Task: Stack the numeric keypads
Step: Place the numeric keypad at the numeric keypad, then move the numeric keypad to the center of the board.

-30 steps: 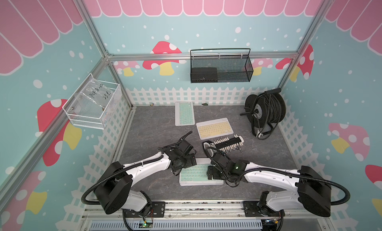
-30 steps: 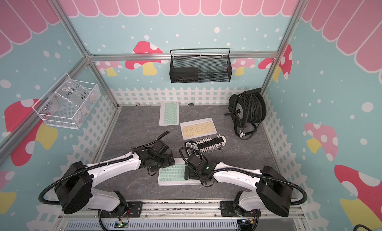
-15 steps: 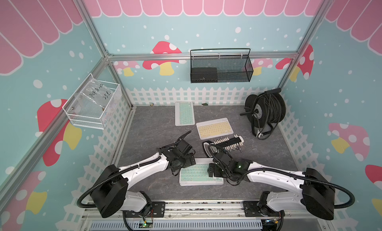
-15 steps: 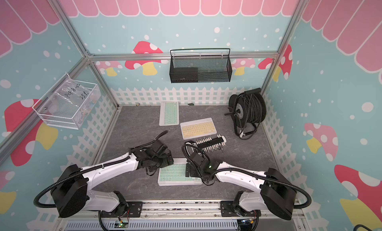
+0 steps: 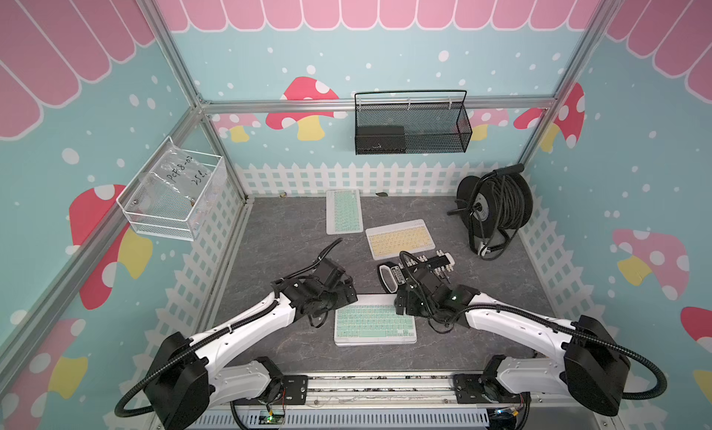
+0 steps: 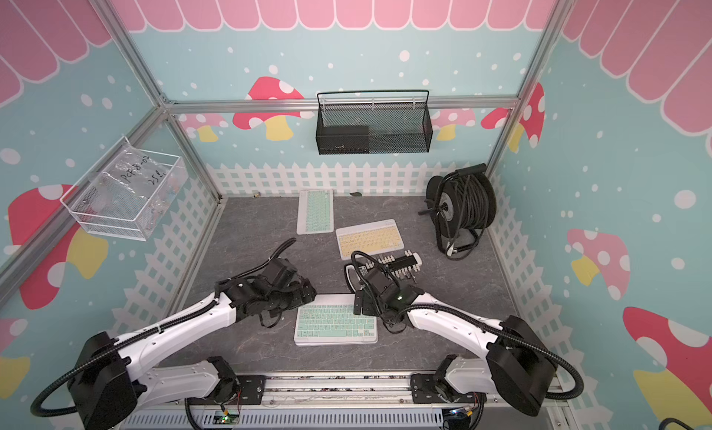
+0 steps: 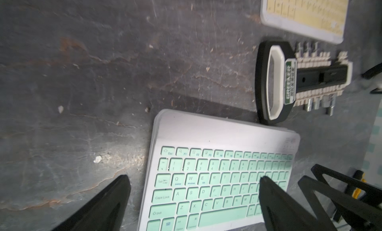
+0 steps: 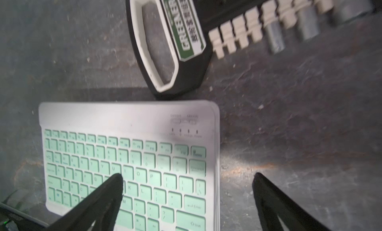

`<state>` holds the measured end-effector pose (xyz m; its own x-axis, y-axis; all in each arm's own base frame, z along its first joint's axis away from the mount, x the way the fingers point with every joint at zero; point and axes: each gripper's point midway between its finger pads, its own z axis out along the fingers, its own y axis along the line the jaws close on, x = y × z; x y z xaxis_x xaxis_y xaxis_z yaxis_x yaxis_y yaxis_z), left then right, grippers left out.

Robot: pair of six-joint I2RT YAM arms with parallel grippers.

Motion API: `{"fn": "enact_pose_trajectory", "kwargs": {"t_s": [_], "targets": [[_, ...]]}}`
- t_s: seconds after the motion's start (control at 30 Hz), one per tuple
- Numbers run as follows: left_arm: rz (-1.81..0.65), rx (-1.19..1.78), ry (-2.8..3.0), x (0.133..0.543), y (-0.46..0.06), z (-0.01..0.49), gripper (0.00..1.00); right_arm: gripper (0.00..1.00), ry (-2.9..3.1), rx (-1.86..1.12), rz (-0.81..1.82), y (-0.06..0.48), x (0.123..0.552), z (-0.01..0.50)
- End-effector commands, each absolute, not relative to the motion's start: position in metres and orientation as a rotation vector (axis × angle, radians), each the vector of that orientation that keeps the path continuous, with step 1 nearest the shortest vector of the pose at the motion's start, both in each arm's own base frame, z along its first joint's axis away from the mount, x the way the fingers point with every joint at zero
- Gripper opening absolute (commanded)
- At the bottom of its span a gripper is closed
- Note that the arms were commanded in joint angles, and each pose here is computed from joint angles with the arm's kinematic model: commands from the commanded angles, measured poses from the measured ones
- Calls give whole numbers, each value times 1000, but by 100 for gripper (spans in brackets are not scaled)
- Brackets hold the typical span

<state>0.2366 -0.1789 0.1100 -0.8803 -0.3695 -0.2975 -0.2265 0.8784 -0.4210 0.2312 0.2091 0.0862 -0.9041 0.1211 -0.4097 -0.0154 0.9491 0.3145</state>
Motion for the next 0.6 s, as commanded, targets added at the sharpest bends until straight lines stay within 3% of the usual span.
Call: {"fn": "enact_pose_trajectory", "kwargs": {"t_s": [0.0, 0.27, 0.57], "targets": [[-581, -403, 2614, 252, -171, 135, 100, 99, 2573, 28, 409, 208, 271, 114], [-766, -257, 2543, 300, -182, 169, 100, 100, 2513, -11, 336, 219, 372, 138], [-894, -189, 2556, 353, -199, 163, 100, 100, 2495, -2, 287, 210, 458, 129]]}}
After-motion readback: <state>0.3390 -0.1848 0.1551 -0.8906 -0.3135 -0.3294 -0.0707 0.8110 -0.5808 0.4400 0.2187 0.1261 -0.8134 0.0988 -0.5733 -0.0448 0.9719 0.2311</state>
